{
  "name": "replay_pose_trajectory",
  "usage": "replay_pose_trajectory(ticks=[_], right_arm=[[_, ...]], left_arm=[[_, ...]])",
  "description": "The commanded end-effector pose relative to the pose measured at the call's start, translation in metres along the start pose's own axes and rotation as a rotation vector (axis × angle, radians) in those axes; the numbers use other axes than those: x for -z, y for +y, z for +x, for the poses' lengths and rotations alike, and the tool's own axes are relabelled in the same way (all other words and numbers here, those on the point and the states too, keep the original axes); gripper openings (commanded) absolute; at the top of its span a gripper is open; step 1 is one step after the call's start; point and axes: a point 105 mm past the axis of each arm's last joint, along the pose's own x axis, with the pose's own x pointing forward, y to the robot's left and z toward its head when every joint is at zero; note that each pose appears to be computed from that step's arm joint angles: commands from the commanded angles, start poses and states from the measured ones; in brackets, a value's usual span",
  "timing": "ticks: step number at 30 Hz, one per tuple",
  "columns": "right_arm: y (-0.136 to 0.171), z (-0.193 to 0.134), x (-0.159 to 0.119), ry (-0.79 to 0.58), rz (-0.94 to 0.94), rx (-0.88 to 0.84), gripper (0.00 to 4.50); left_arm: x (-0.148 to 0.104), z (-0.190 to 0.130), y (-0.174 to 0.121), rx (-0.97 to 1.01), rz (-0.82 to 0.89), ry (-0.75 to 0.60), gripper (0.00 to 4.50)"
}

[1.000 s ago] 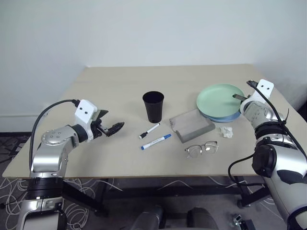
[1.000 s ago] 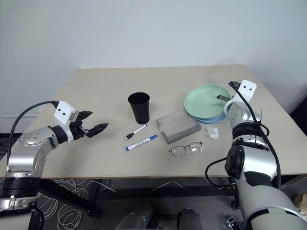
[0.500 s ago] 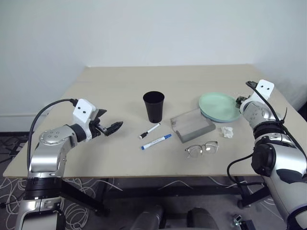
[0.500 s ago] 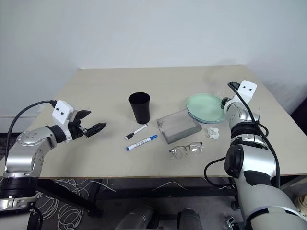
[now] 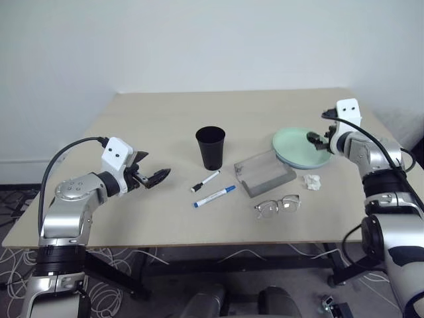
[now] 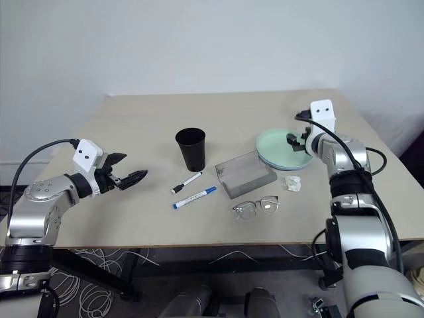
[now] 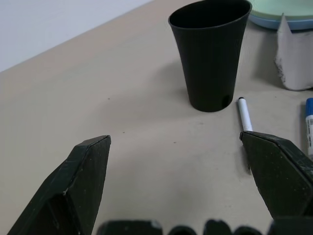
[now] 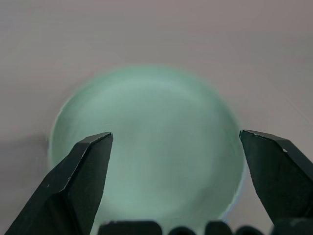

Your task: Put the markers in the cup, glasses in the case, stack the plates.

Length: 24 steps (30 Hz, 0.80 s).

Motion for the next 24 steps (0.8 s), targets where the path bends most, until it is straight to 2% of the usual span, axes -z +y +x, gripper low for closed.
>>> replay_pose_trajectory(ticks=[1,7,15,20,22,24], right_arm=[[0.002,-0.019,-0.012,0.007,-0.099,-0.063,4.49],[0.016,-0.036,0.024,0.18,-0.099,-0.171,4.49],[0.029,-0.027,0.057,0.253,-0.079,-0.197,4.49],[0.03,-0.018,0.069,0.266,-0.063,-0.184,4.49],[0.029,-0.016,0.073,0.274,-0.065,-0.182,4.11],[0.029,-0.015,0.076,0.279,-0.062,-0.18,3.55]], left_arm=[[-0.011,-0.002,0.001,-0.002,0.031,-0.036,4.5],[-0.01,0.0,-0.001,0.006,0.025,-0.037,4.5],[-0.012,0.005,-0.003,0.018,0.026,-0.04,4.5],[-0.013,0.005,-0.002,0.018,0.029,-0.039,4.5],[-0.014,0.005,-0.001,0.016,0.03,-0.039,4.5],[-0.014,0.004,-0.001,0.014,0.029,-0.04,4.5]])
